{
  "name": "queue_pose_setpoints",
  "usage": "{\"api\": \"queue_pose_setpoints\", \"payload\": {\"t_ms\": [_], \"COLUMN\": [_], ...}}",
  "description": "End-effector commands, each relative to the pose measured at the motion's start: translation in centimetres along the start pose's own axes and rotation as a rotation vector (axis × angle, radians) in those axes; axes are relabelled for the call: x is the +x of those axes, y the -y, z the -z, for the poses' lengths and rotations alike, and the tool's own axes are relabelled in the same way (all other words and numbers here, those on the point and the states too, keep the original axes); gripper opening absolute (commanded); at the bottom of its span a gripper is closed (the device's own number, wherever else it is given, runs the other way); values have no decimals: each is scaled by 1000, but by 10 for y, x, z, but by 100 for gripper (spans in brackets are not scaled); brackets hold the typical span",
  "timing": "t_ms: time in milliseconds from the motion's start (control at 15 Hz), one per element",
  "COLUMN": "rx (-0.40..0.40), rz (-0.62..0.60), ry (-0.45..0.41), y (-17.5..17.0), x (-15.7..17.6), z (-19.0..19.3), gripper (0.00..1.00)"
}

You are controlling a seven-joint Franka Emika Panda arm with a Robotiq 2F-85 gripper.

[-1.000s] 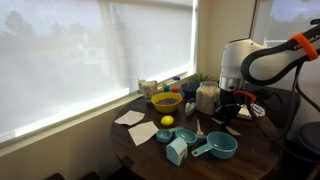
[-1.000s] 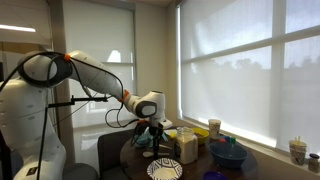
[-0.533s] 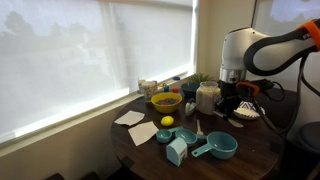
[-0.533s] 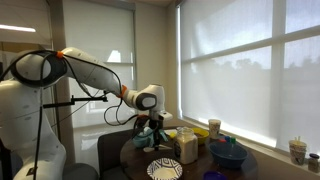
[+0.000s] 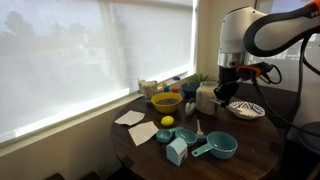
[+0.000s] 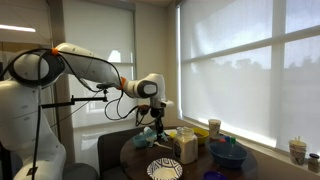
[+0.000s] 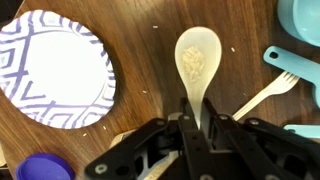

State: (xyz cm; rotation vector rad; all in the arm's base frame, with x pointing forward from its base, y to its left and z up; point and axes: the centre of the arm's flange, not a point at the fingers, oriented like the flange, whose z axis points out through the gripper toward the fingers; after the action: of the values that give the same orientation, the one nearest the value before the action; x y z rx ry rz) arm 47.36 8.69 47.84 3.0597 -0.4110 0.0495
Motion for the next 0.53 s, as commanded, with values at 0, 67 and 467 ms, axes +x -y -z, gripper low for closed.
{"api": "queue_pose_setpoints", "payload": {"t_ms": [0, 67, 467], "rx": [-25, -27, -62], "rz": [80, 97, 174], "ry": [-1, -3, -37], "y": [10, 11, 13], "x": [13, 15, 28], "z": [24, 29, 63], "gripper": [4, 4, 4]}}
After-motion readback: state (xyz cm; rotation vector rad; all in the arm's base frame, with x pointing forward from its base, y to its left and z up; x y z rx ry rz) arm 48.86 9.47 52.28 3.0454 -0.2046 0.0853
